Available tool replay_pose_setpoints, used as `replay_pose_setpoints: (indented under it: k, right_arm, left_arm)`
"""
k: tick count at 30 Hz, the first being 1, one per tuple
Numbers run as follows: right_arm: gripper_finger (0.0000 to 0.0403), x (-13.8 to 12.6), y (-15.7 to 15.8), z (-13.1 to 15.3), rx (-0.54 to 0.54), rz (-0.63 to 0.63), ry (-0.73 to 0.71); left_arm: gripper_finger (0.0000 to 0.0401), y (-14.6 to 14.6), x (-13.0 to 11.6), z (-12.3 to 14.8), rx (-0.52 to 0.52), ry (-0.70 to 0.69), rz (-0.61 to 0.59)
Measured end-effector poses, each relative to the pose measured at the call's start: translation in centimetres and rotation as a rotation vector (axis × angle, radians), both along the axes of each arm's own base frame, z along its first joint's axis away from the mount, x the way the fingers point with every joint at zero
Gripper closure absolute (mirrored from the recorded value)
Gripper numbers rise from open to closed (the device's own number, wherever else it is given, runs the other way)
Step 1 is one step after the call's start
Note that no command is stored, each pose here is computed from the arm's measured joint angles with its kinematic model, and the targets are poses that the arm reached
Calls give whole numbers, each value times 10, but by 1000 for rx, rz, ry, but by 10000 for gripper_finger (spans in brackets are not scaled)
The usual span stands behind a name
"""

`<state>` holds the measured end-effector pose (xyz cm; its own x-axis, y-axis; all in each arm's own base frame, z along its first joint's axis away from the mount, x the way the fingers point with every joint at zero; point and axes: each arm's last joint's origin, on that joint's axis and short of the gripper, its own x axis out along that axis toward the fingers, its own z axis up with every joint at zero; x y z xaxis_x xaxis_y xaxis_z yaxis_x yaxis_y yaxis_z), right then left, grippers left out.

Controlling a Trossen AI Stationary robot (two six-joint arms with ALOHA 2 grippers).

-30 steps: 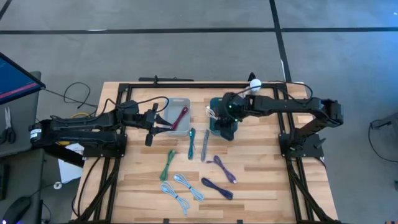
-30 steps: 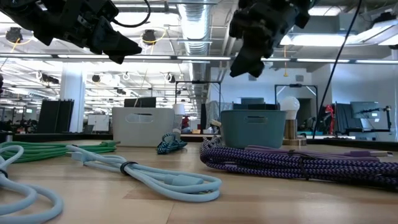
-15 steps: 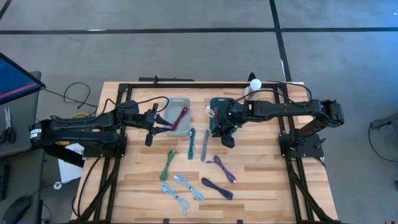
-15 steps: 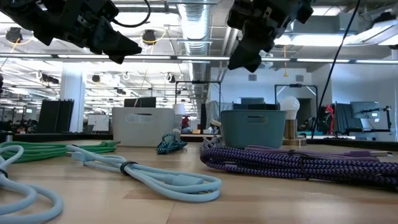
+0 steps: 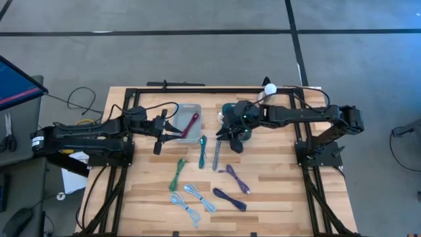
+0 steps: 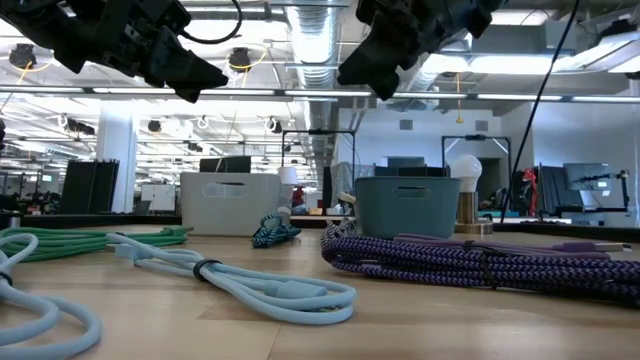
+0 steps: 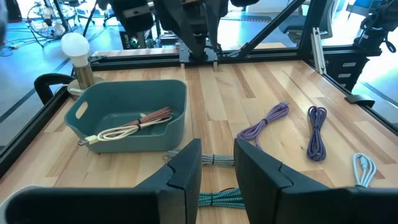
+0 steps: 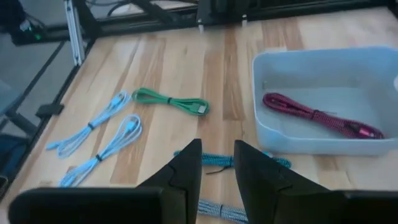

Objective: Pick & Place USB Port
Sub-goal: Put the white patterned charger cable into the white bin

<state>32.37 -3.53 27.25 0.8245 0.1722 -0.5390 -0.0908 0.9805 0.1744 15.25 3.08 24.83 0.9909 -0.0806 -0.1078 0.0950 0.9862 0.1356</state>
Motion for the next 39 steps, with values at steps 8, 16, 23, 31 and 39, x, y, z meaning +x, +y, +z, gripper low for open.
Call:
replay_pose_setpoints:
  k: [8, 16, 23, 31, 39]
  right_arm:
    - [317, -2, 7, -4, -8, -19, 53]
    - [317, -10, 24, -16, -5, -113, 228]
    - [317, -11, 43, -17, -39, -155, 240]
    - [299, -10, 64, -19, -254, -3, 217]
    - [264, -1, 65, -8, -348, 56, 57]
  left_arm:
    - [306, 0, 0, 0, 0, 0, 0]
    - [306, 0, 0, 0, 0, 0, 0]
    - [306, 0, 0, 0, 0, 0, 0]
    - [306, 0, 0, 0, 0, 0, 0]
    - [306, 0, 0, 0, 0, 0, 0]
